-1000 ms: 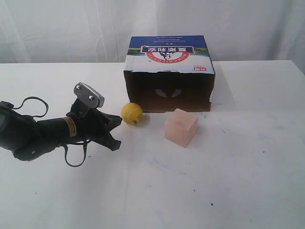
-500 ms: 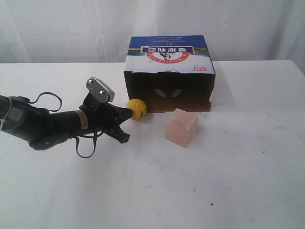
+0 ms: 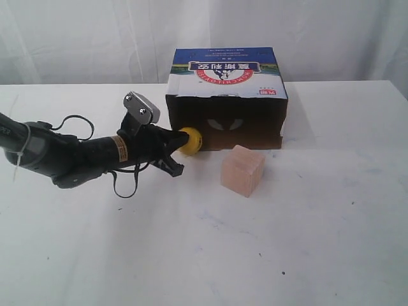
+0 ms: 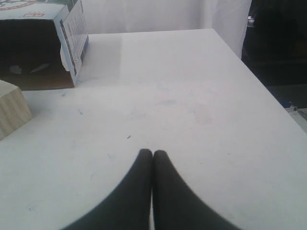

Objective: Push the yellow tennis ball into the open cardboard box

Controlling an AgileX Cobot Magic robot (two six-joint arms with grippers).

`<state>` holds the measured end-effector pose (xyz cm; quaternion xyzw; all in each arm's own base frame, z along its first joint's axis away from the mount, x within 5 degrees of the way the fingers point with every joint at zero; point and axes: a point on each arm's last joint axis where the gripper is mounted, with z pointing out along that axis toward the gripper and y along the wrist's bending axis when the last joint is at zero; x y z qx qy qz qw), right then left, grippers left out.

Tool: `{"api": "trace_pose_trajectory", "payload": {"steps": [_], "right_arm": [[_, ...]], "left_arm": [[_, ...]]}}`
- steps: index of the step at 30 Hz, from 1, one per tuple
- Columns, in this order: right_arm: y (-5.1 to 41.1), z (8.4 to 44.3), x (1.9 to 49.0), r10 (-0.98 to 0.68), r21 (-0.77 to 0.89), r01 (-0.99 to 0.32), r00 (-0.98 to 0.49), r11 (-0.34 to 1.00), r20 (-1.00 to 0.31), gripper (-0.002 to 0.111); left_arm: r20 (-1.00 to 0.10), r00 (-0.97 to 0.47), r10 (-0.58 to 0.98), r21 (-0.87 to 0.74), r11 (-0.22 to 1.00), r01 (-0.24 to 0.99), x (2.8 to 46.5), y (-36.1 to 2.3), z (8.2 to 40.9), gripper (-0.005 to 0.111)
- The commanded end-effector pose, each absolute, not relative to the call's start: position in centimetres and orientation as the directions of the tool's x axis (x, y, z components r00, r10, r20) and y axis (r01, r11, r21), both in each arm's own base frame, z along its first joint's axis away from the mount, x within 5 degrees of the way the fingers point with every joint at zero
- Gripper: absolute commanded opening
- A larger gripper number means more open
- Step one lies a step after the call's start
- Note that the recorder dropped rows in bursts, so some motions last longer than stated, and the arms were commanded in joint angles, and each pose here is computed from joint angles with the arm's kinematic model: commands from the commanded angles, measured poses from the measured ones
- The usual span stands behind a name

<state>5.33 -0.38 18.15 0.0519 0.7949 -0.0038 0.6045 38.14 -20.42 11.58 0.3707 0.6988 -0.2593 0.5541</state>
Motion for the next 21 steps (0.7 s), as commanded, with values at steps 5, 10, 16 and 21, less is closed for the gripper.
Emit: {"api": "trace_pose_trajectory", "payload": {"steps": [5, 10, 16, 21], "right_arm": [[-0.4, 18.2, 5.3, 0.081, 0.058, 0.094, -0.254, 0.994, -0.964, 0.000], [-0.4, 18.2, 5.3, 0.081, 0.058, 0.094, -0.254, 0.994, -0.964, 0.000], [-0.4, 18.2, 5.3, 0.081, 0.058, 0.094, -0.254, 0.994, -0.964, 0.000], [-0.4, 18.2, 5.3, 0.081, 0.058, 0.094, -0.254, 0.994, -0.964, 0.000]], "left_arm": [[-0.953, -0.154, 0.262, 0.038, 0.606, 0.795, 39.4, -20.9, 9.8, 0.000], [-0.963, -0.114, 0.246, 0.061, 0.607, 0.793, 40.5, -21.3, 10.6, 0.000], [-0.977, -0.073, 0.202, 0.064, 0.599, 0.798, 41.1, -21.7, 11.7, 0.000], [-0.988, -0.025, 0.149, 0.060, 0.534, 0.843, 40.5, -22.3, 12.5, 0.000]]}}
